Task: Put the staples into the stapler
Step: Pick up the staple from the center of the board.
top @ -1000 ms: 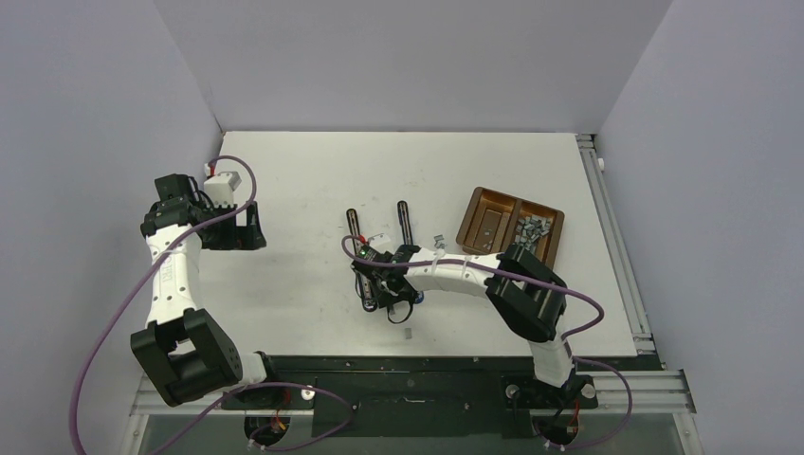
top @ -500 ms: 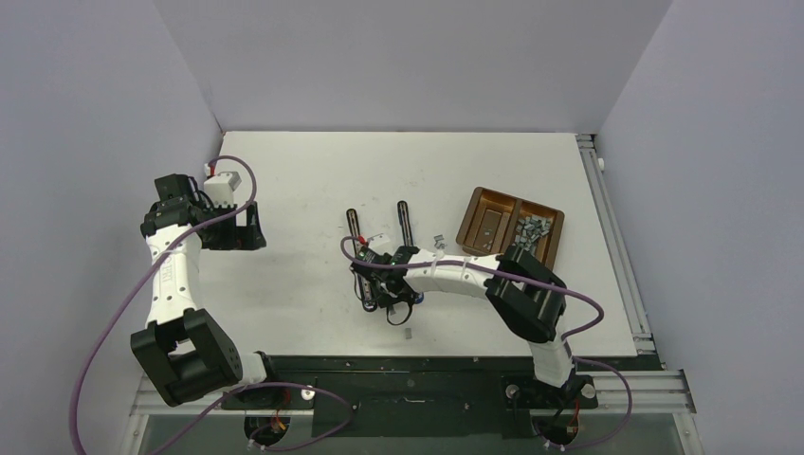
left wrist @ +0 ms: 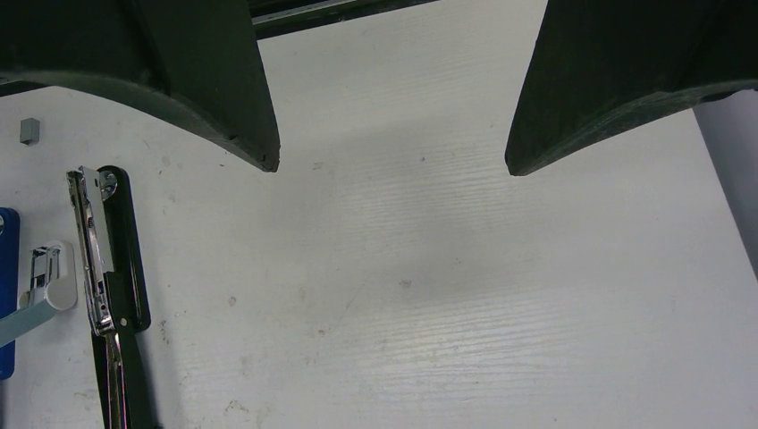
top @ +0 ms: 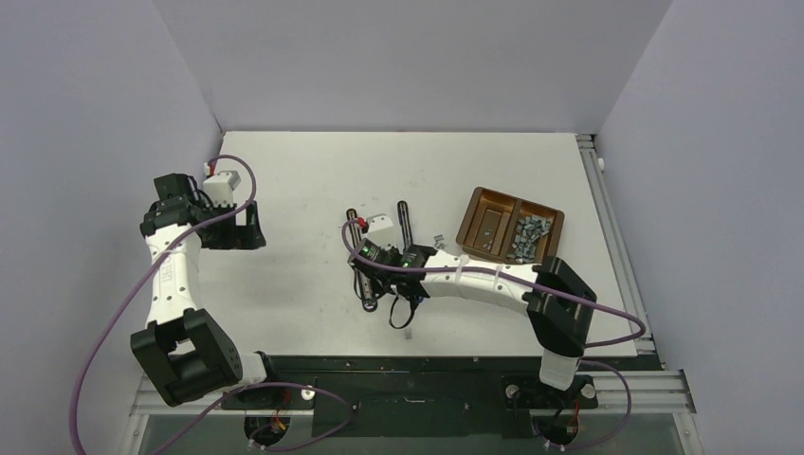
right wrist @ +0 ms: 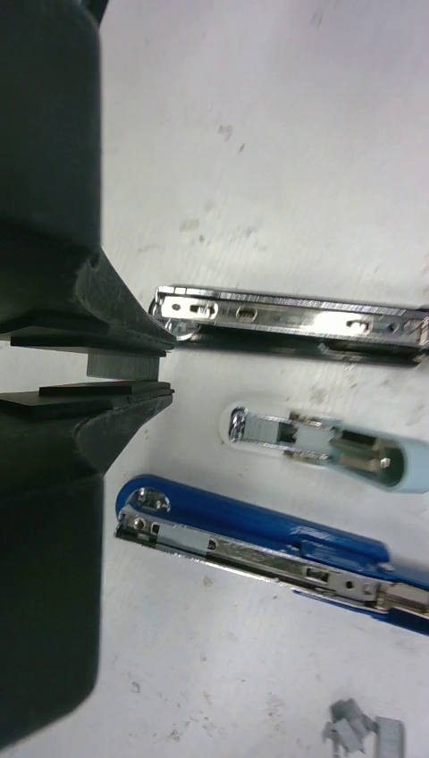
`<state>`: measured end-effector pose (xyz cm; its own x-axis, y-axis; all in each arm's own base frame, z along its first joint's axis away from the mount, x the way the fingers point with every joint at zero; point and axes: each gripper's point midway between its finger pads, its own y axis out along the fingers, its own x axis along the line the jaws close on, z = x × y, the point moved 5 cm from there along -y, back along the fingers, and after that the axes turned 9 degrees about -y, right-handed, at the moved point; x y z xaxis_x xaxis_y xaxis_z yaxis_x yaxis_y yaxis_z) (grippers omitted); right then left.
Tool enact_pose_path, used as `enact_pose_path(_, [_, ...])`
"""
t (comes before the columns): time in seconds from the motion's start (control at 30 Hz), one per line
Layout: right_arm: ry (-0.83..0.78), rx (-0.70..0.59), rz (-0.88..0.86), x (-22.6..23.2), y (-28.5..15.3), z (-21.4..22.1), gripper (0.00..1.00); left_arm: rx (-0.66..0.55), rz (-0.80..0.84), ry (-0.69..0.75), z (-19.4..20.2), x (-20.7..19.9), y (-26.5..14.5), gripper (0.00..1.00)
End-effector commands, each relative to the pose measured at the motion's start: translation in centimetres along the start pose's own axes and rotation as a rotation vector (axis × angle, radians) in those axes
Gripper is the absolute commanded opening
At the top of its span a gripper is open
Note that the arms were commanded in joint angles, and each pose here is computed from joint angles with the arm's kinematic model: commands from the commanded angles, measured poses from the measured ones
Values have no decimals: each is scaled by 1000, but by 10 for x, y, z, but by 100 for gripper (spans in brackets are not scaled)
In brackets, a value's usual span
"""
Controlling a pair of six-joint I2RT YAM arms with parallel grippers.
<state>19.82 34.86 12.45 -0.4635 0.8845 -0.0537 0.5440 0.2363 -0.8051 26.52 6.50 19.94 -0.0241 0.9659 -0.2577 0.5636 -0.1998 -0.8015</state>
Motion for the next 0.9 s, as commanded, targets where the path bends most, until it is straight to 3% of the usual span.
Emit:
enact_pose_path(0.0, [103, -243, -15, 11, -34, -43, 9, -67, -6, 25, -20, 0, -12, 96])
enact_pose_path(0.17, [134, -336, -32, 22, -28, -53, 8, -65, -4, 19, -20, 1, -9, 96])
enact_pose_path(0.87, [112, -333, 21, 35, 20, -31, 9, -61, -9, 12, -20, 3, -6, 96])
